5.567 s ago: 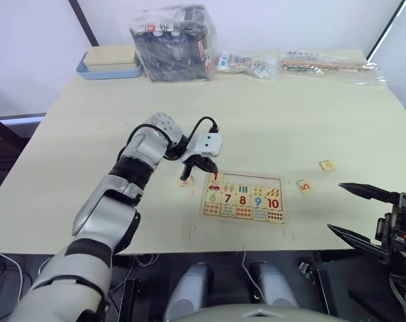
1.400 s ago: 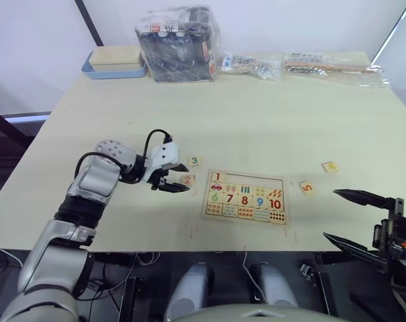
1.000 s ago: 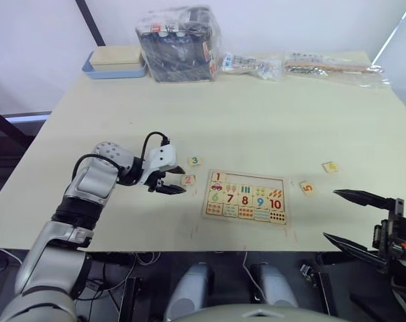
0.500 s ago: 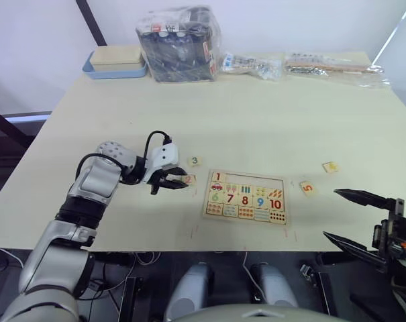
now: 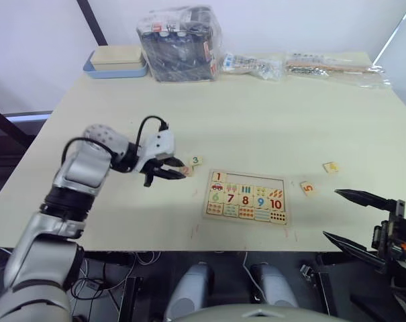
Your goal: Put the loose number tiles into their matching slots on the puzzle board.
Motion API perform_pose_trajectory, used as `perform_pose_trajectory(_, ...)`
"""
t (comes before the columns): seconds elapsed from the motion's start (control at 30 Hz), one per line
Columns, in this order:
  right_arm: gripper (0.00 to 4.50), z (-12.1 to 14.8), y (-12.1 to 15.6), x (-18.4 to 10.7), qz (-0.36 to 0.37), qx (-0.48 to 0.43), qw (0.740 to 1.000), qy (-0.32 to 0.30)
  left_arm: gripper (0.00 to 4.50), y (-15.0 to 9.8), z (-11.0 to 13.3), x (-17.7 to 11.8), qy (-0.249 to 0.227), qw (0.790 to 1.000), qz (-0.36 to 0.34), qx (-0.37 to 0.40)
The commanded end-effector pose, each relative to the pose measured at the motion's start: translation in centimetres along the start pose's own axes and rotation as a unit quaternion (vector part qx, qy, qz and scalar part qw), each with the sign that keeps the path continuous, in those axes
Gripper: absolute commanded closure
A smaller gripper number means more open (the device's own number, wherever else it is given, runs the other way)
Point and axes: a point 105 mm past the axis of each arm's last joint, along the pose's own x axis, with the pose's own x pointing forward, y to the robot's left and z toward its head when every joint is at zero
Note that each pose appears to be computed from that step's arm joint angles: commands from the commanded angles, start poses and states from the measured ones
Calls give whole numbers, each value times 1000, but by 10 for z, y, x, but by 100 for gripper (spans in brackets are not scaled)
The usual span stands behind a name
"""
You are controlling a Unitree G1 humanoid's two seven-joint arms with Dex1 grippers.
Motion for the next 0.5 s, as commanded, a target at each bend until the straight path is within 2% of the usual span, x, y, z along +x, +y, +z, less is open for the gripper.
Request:
perform_pose_trajectory(0.03, 0, 9, -1, -1, -4, -23, 1000, -11, 360, -5, 28, -8, 8, 999, -39, 6)
perform_pose_trajectory(0.3, 0, 9, -1, -2, -9, -27, 1000, -10, 360, 1, 62, -1, 98, 993, -57, 44)
perform_pose_trajectory(0.5, 0, 10, 1, -2, -9, -28, 1000, -11, 360, 7, 75, 17, 117, 990, -79, 29)
